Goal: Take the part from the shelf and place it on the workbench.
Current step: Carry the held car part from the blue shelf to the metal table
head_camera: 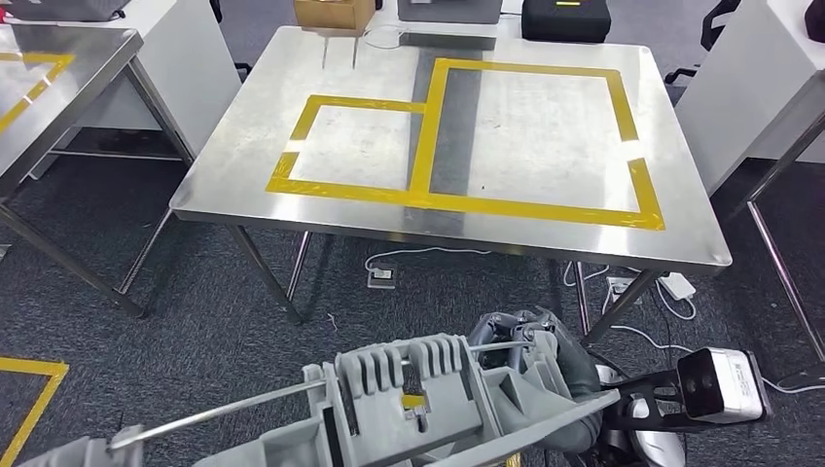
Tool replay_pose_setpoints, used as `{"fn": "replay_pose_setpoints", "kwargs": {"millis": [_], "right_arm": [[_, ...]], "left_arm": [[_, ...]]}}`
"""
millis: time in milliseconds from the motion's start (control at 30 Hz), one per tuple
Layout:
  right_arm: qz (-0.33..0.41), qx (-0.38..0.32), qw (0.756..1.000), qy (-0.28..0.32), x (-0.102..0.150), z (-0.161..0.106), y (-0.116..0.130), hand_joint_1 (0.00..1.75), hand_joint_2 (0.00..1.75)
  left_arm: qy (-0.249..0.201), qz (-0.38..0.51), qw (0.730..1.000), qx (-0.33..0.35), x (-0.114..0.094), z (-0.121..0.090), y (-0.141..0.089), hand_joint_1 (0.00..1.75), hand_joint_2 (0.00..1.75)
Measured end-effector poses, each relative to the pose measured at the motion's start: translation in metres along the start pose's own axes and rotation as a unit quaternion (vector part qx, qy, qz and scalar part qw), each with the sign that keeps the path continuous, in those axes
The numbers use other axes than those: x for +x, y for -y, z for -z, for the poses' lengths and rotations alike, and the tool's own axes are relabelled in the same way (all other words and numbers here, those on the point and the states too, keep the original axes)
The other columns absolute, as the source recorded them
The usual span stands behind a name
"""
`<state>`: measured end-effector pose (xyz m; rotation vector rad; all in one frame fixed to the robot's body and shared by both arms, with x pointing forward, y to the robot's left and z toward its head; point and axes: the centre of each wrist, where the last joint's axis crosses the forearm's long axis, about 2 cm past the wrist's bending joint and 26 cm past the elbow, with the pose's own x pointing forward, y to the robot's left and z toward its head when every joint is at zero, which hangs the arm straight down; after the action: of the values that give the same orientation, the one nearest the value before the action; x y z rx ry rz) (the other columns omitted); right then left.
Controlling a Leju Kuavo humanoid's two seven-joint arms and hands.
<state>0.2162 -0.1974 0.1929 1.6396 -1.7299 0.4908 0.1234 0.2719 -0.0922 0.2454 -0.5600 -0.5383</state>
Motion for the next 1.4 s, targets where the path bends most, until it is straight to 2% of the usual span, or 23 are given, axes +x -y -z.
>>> {"fn": "replay_pose_setpoints", "kwargs": {"millis": [1067,1267,1400], "right_arm": [[-0.003,-0.005,1.0,0.002,-0.001,-0.002,0.0014,1.75,1.75],[-0.022,-0.043,0.999,-0.013,-0.0006,0.0019,0.0031,1.75,1.75],[-0.079,-0.098,0.991,-0.05,0.0025,-0.0003,0.009,1.75,1.75]], "left_arm": [[-0.01,0.009,1.0,0.004,-0.0035,-0.0003,-0.0012,0.0,1.75],[-0.007,0.002,1.0,0.004,-0.0038,-0.0001,-0.0018,0.0,1.75],[-0.004,-0.008,1.0,0.007,-0.0041,-0.0008,0.0003,0.0,1.75]]}}
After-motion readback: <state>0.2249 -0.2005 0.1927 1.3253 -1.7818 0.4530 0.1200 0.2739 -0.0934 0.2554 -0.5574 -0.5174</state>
